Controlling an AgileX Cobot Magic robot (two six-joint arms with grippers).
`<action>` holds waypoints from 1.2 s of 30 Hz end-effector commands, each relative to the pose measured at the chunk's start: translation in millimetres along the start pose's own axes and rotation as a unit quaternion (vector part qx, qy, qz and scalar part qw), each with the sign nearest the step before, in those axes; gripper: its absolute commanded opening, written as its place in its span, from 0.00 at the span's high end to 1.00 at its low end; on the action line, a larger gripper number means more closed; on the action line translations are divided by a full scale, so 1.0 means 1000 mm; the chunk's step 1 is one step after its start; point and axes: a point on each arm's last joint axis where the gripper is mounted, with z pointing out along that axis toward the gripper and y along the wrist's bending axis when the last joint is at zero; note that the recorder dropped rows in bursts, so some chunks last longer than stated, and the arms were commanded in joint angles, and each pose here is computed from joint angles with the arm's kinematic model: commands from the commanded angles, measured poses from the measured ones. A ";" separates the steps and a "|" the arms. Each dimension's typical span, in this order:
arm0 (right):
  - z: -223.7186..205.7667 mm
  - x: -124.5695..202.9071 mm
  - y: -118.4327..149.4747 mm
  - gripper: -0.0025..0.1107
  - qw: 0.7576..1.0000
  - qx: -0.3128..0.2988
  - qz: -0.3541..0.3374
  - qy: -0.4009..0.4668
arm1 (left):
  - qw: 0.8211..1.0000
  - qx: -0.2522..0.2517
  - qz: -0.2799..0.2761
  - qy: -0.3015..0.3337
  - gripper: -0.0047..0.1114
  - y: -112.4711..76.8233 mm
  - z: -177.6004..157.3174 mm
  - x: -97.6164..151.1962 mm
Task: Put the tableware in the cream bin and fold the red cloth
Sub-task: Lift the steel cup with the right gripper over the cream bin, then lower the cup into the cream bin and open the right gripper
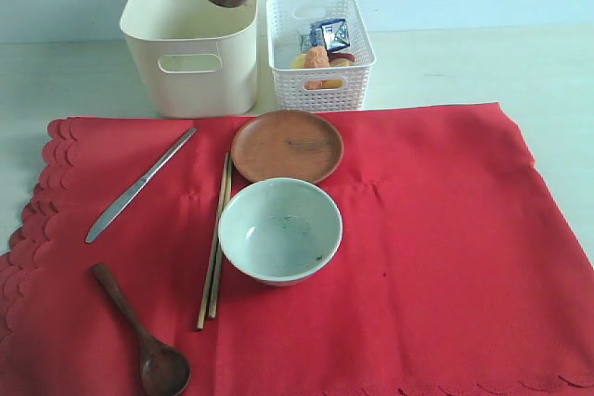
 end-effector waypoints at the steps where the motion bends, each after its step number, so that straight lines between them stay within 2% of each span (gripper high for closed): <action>1: 0.021 -0.011 0.007 0.98 1.000 0.010 -0.003 -0.015 | 1.000 0.003 0.005 -0.004 0.96 0.000 0.000 0.000; 5: 0.041 -0.016 0.007 0.98 1.000 0.010 0.012 -0.023 | 1.000 0.003 0.005 -0.004 0.96 0.000 0.000 0.000; 8: 0.066 -0.013 0.000 0.98 0.999 0.016 0.044 -0.023 | 1.000 0.003 0.005 -0.004 0.96 0.000 0.000 0.000; 13: 0.091 -0.003 -0.011 0.98 0.998 0.032 0.054 -0.019 | 1.000 0.003 0.005 -0.004 0.96 0.000 0.000 0.000; 19: 0.106 -0.004 -0.024 0.98 0.992 0.071 0.083 -0.070 | 1.000 0.003 0.005 -0.004 0.96 0.000 0.000 0.000; 23: 0.128 0.010 -0.032 0.98 0.990 0.076 0.103 -0.054 | 1.000 0.003 0.005 -0.004 0.96 0.000 0.000 0.000; 36: 0.159 0.028 -0.042 0.96 0.985 0.074 0.142 -0.062 | 1.000 0.003 0.005 -0.004 0.96 0.000 0.000 0.000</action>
